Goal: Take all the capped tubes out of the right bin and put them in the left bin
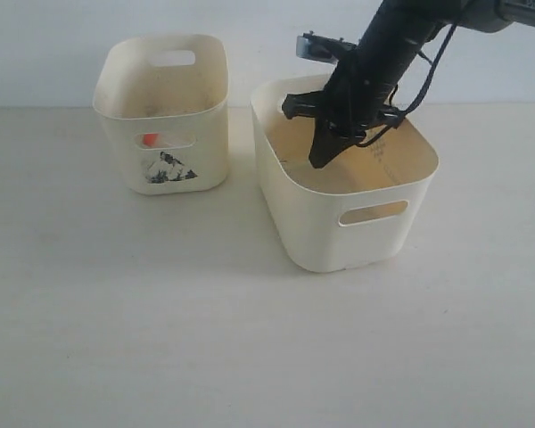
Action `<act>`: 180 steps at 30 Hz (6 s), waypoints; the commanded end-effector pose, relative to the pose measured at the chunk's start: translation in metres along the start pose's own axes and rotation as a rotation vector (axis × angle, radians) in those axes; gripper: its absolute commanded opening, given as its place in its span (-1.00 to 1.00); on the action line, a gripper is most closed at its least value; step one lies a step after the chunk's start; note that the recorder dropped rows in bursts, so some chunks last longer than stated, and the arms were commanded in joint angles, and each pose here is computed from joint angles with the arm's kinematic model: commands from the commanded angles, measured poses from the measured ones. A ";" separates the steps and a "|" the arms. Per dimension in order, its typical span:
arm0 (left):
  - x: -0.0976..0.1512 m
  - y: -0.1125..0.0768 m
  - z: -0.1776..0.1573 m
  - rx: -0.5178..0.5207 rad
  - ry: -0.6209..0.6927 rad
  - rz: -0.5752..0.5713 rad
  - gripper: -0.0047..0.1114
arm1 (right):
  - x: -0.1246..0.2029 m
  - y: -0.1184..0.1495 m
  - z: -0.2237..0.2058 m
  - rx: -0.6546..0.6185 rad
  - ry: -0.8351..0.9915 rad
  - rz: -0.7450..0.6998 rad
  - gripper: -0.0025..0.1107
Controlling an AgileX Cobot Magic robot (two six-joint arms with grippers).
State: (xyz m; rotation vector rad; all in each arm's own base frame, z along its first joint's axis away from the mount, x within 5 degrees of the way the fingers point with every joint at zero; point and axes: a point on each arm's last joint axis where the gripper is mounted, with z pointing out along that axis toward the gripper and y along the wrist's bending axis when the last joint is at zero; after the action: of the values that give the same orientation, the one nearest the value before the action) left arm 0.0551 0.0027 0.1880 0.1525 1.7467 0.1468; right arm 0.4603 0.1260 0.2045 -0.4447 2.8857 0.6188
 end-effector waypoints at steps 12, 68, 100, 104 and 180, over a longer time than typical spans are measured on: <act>-0.002 0.000 0.000 0.002 -0.012 -0.017 -0.84 | -0.001 -0.006 0.001 -0.047 -0.009 -0.071 -0.62; -0.002 0.000 0.000 0.002 -0.012 -0.017 -0.84 | 0.007 0.045 -0.056 0.317 -0.069 -0.139 -0.96; -0.002 0.000 0.000 0.002 -0.012 -0.017 -0.84 | -0.038 0.102 -0.050 -0.312 -0.646 -0.426 -0.96; -0.002 0.000 0.000 0.002 -0.012 -0.017 -0.84 | -0.043 0.101 -0.045 -0.334 -0.688 -0.367 -0.96; -0.002 0.000 0.000 0.002 -0.012 -0.017 -0.84 | 0.007 0.052 -0.054 0.417 -0.062 -0.209 -0.96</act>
State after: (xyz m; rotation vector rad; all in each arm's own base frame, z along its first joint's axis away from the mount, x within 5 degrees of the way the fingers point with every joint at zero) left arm 0.0551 0.0027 0.1880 0.1525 1.7467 0.1468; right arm 0.4320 0.1491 0.2671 -0.6602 2.7625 0.0089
